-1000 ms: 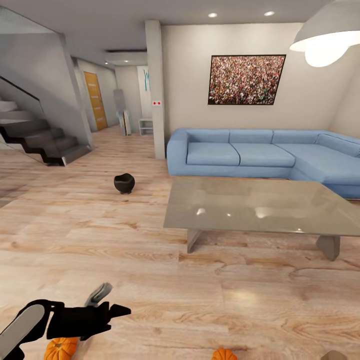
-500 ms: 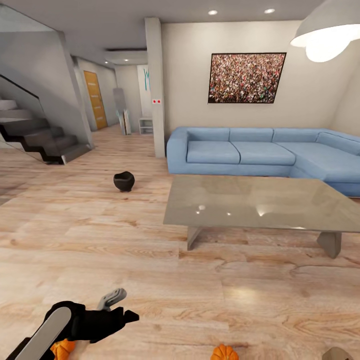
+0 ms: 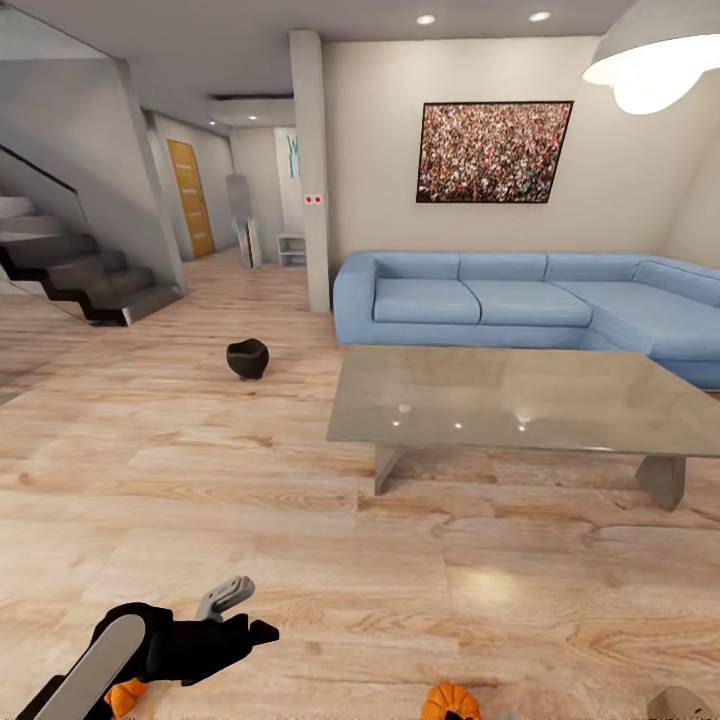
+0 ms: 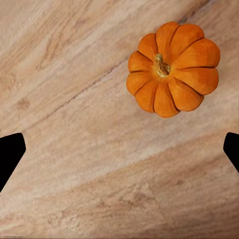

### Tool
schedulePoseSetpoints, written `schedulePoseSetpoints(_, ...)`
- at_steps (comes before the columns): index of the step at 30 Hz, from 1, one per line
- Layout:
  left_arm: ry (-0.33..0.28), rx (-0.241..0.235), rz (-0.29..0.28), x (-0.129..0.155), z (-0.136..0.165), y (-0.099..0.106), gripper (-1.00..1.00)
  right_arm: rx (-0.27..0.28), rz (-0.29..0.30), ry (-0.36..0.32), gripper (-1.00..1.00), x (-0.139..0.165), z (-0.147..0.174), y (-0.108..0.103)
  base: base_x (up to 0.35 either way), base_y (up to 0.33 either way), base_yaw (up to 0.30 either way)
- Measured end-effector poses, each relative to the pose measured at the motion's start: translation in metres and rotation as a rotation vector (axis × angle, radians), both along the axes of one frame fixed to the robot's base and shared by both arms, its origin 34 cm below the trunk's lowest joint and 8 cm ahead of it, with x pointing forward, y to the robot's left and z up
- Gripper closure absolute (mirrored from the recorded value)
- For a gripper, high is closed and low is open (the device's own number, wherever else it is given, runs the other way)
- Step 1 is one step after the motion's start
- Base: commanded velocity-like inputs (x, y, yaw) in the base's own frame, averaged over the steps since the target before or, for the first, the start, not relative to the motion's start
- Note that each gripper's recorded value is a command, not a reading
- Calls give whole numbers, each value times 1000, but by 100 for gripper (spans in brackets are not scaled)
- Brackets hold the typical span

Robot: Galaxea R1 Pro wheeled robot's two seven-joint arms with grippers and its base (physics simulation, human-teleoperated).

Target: Place each of the two pumpkins and all three candles from the living room inside a cabinet in the living room (use any cabinet), then make sure every cabinet is closed, and position the cauldron so it is next to a table in the living room.

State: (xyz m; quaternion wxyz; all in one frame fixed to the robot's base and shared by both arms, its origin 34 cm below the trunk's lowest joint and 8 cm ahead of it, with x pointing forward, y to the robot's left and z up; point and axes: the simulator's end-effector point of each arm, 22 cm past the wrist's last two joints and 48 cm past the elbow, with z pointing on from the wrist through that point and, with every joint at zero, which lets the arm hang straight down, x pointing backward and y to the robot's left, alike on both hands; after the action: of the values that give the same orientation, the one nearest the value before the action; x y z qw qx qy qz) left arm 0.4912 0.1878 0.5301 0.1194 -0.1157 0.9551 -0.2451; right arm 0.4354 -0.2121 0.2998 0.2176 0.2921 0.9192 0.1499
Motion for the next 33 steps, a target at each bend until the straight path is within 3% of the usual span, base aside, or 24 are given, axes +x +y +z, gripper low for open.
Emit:
schedulePoseSetpoints(7, -17, -38, -3, 5, -7, -17, -100, 57, 39, -49, -100, 6, -7, 14, 0, 0, 0)
schedulePoseSetpoints(16, -68, -135, -27, 18, -5, -41, -100, 53, 36, -54, -100, 2, -26, 11, 0, 0, 0)
schedulePoseSetpoints(33, -66, -159, -40, 7, -40, -51, -100, 56, 35, -61, -100, -5, -63, 15, 0, 0, 0)
